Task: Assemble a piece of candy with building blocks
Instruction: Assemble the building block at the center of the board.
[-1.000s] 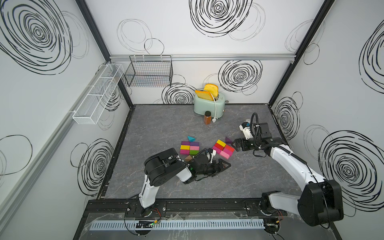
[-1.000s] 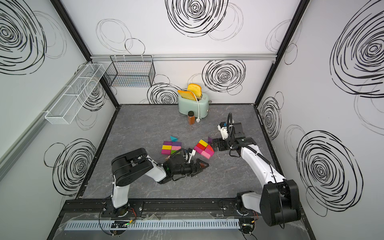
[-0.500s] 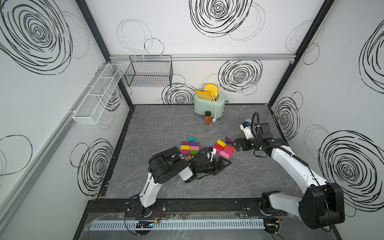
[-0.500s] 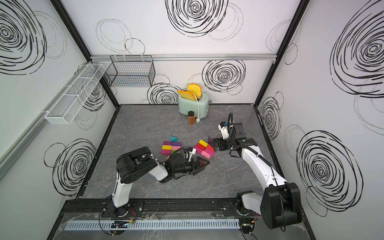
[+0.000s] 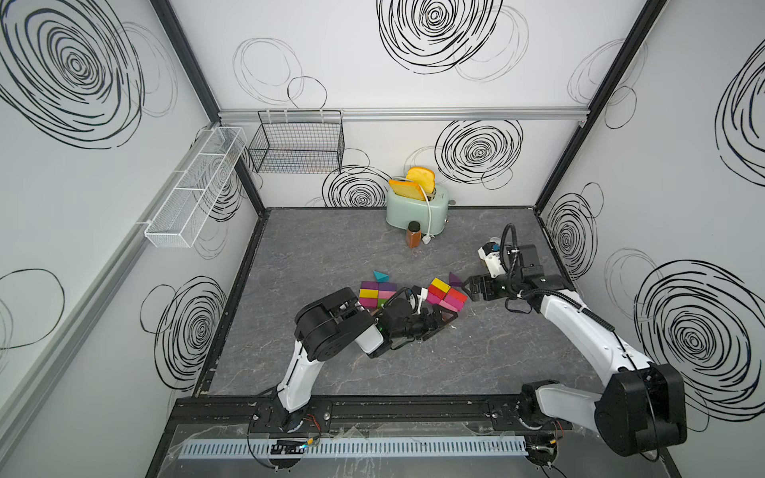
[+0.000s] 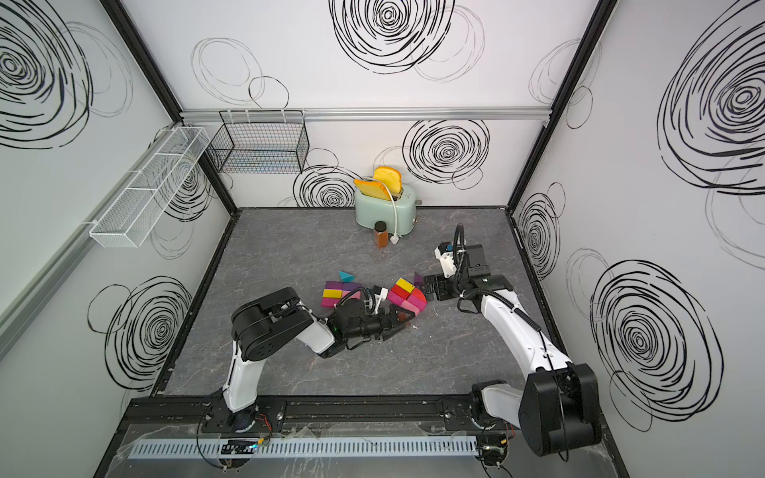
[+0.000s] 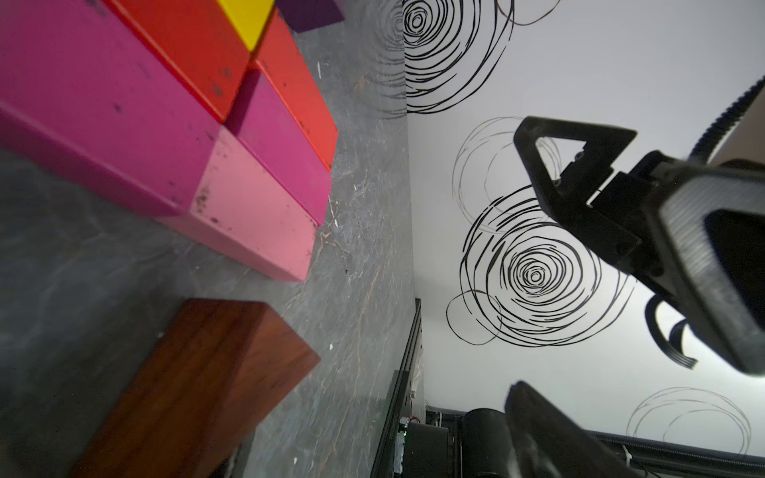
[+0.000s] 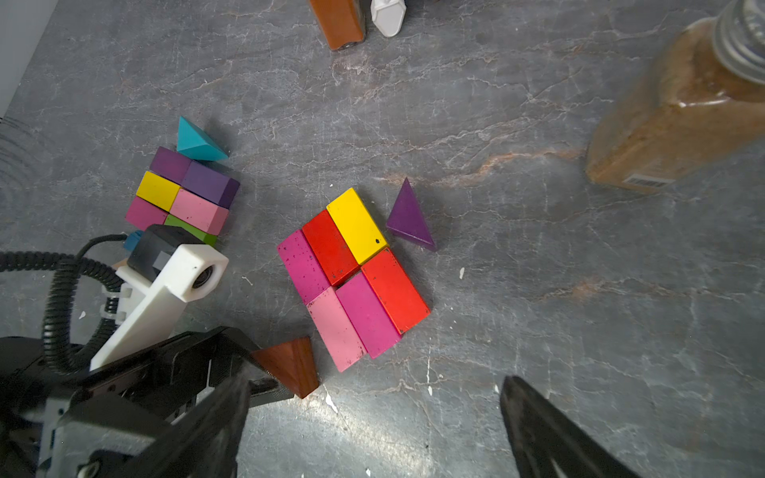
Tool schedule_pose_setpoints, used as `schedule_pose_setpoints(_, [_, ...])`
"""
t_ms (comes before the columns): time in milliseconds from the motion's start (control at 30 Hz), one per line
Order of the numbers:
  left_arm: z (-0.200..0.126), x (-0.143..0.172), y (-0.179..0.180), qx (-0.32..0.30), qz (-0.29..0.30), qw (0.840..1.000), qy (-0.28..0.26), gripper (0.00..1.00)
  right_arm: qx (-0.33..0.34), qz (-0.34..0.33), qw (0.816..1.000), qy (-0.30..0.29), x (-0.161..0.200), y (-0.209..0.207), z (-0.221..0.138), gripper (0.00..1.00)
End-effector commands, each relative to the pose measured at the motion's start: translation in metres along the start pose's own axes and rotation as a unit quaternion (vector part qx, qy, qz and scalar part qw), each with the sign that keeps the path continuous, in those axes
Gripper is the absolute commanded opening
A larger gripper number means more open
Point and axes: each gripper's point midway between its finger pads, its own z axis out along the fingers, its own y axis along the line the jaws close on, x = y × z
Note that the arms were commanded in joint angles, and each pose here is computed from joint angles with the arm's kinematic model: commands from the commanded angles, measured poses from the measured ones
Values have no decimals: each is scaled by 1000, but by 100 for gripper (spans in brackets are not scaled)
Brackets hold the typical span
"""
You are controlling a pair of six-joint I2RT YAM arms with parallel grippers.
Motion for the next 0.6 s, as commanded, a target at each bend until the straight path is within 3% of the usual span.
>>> schedule_pose_setpoints(0, [-7, -7, 16, -19, 2, 1000, -8, 98, 0, -4, 1000, 7, 7, 0, -2, 98])
schedule_pose_setpoints(567, [-22, -21, 19, -40, 23, 999, -23, 98, -15, -9, 1000, 18, 6, 14, 5, 97])
